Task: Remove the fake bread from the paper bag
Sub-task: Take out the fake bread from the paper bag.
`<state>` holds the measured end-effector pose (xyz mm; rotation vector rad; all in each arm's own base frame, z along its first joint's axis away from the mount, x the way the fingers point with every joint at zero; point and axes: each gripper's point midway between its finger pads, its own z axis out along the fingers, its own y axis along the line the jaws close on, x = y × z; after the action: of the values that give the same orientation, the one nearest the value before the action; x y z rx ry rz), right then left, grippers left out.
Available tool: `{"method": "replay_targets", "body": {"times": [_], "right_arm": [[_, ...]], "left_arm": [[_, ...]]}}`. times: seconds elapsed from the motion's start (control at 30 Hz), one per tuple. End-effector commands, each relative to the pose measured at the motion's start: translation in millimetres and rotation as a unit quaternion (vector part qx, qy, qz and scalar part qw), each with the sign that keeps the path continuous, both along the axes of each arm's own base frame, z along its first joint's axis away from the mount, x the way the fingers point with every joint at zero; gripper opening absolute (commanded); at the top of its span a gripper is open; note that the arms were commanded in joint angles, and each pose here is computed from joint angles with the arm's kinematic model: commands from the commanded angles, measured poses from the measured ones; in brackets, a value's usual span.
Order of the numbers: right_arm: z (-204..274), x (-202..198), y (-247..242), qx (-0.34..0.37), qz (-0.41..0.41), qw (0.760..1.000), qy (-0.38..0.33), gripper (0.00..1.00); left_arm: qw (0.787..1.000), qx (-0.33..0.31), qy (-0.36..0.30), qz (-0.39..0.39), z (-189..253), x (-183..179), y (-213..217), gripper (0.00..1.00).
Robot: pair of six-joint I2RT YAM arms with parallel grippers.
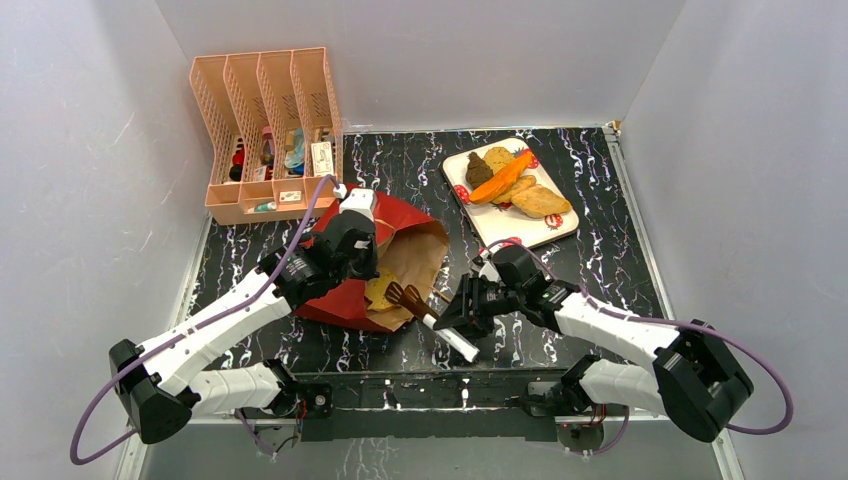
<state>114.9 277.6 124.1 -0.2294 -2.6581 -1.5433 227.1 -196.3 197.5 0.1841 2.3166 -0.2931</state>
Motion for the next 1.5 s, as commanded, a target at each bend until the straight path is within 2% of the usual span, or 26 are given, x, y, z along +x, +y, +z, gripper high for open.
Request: {"method": "replay_targets", "body": {"times": [0.0,0.57,0.83,0.93,1.23,1.47], "right_arm": [[15,8,13,0.046,0.009,0.999,-0.022,0.37],[6,14,25,0.071,0.02,0.997,-0.004,0.37],[7,22,34,0.08,0.026,0.996,-0.003,0.33],[10,25,37,0.084,0.029,0.996,-0.003,0.29],[22,25,37,0.085,0.03,0.996,-0.004,0.02],[33,28,36,0.087,0.018,0.996,-0.011,0.0]], "left_arm": [[1.0,-0.021,-0.009,-0.017,12,-2,-5,0.07],[0.999,-0.025,-0.003,-0.044,12,-6,-11,0.06],[0.999,-0.033,-0.002,-0.041,13,-8,-10,0.07],[0.999,-0.037,-0.004,-0.038,14,-9,-10,0.06],[0.999,-0.047,-0.013,-0.02,15,-8,-4,0.06],[0.999,-0.047,-0.018,0.001,13,-7,3,0.06]]}}
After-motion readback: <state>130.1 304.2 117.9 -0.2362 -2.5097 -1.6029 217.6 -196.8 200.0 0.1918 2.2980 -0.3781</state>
